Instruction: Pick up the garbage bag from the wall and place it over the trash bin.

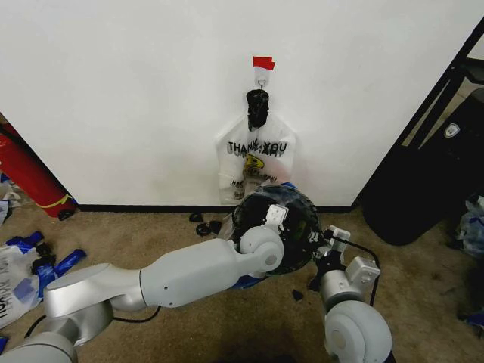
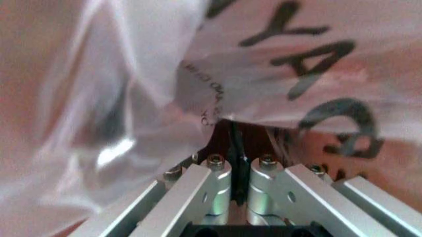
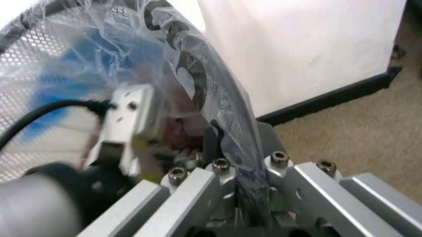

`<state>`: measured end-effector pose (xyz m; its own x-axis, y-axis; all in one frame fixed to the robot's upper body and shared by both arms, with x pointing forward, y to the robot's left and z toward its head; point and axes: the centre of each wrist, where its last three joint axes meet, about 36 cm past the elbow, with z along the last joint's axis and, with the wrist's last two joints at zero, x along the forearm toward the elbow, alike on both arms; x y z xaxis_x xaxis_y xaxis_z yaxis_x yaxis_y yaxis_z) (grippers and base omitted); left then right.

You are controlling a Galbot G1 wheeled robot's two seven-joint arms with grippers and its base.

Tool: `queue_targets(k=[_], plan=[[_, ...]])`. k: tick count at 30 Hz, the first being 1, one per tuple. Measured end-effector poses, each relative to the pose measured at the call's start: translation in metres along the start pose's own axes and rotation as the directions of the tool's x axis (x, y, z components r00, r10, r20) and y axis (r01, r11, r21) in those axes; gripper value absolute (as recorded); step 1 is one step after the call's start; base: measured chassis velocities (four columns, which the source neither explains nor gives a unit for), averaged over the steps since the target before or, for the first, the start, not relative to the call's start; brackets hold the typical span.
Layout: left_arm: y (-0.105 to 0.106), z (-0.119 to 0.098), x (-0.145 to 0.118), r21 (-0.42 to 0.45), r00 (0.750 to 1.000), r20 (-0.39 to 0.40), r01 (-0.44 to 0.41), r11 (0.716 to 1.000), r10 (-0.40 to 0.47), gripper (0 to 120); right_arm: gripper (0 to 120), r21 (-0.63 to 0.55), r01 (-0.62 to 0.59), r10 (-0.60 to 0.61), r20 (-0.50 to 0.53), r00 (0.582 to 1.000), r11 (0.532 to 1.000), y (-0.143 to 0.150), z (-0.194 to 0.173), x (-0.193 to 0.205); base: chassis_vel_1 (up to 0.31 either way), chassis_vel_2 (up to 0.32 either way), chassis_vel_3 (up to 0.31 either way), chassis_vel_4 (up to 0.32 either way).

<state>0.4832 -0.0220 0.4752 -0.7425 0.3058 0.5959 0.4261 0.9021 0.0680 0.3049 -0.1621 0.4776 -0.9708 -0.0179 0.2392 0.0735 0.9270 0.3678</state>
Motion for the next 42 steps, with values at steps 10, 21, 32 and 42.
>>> queue_targets(k=[10, 21, 32, 42], plan=[[-0.005, 0.010, 0.002, -0.045, 0.999, -0.040, -0.011, 0.999, 0.009, 0, 0, -0.028, 0.010, -0.010, -0.005, 1.000, 1.000, -0.002, -0.007, 0.007, 0.000, 0.000, 0.000, 0.000], [0.003, 0.000, 0.027, -0.022, 0.999, -0.005, -0.043, 0.999, 0.043, 0, 0, 0.011, -0.027, 0.027, -0.001, 1.000, 1.000, -0.009, 0.000, -0.004, 0.000, 0.000, 0.000, 0.000], [0.030, 0.005, 0.101, 0.068, 0.950, 0.117, -0.297, 0.952, 0.288, 0, 0, -0.080, -0.071, 0.066, -0.063, 0.996, 0.994, -0.022, 0.001, -0.019, 0.000, 0.000, 0.000, 0.000], [0.094, 0.055, 0.161, 0.196, 0.879, 0.373, -0.388, 0.901, 0.298, 18, 0, -0.178, -0.077, 0.060, -0.097, 0.993, 0.981, -0.030, -0.008, -0.020, 0.000, 0.000, 0.000, 0.000]])
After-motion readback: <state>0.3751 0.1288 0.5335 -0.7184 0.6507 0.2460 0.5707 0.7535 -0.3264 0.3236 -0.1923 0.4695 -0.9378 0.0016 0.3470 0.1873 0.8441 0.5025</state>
